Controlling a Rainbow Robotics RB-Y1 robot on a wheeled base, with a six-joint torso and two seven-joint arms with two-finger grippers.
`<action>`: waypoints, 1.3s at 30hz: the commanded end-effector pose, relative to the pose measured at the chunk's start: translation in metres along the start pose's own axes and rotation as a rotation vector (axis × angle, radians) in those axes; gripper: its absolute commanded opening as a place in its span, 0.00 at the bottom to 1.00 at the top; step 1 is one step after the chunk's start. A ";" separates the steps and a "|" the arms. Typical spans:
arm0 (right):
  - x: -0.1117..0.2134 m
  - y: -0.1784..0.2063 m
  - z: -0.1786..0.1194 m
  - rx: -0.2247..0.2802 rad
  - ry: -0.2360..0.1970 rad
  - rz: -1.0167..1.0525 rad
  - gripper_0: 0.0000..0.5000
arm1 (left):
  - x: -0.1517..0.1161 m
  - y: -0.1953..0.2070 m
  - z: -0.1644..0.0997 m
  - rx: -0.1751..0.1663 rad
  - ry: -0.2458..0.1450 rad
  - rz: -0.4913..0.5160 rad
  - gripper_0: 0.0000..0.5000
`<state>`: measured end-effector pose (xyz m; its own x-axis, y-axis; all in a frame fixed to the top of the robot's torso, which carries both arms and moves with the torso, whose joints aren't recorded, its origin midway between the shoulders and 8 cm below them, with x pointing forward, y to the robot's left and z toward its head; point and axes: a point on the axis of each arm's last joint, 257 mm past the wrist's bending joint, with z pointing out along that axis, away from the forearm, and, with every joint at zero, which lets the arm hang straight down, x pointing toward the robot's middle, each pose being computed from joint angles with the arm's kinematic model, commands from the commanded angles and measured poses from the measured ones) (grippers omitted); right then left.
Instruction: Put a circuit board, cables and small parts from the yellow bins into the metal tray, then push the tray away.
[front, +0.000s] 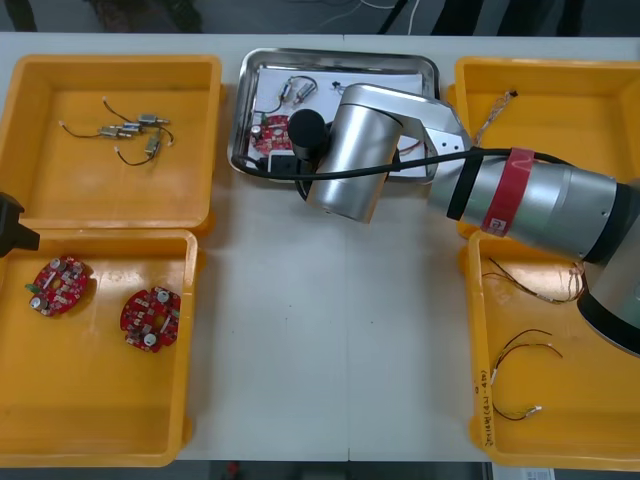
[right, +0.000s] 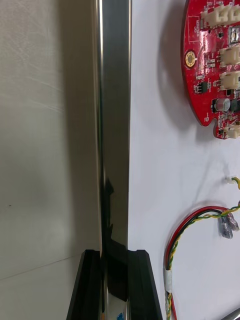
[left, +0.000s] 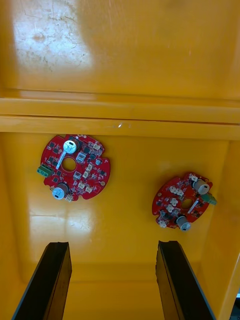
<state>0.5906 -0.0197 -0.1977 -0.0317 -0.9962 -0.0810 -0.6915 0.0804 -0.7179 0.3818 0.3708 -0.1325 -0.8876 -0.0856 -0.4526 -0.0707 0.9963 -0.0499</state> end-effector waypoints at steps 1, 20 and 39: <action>-0.006 -0.031 -0.008 0.062 -0.013 -0.044 0.00 | -0.002 0.011 -0.012 -0.037 -0.018 0.073 1.00; -0.010 -0.031 -0.012 0.058 -0.019 -0.043 1.00 | -0.002 0.011 -0.012 -0.037 -0.018 0.073 1.00; -0.020 0.004 -0.089 0.006 0.052 -0.090 1.00 | -0.002 0.011 -0.012 -0.037 -0.018 0.073 1.00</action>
<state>0.5261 -0.0115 -0.1747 -0.0078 -0.9978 0.0655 -0.7207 -0.0398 -0.6921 0.3818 0.3708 -0.1324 -0.8876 -0.0853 -0.4527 -0.0704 0.9963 -0.0498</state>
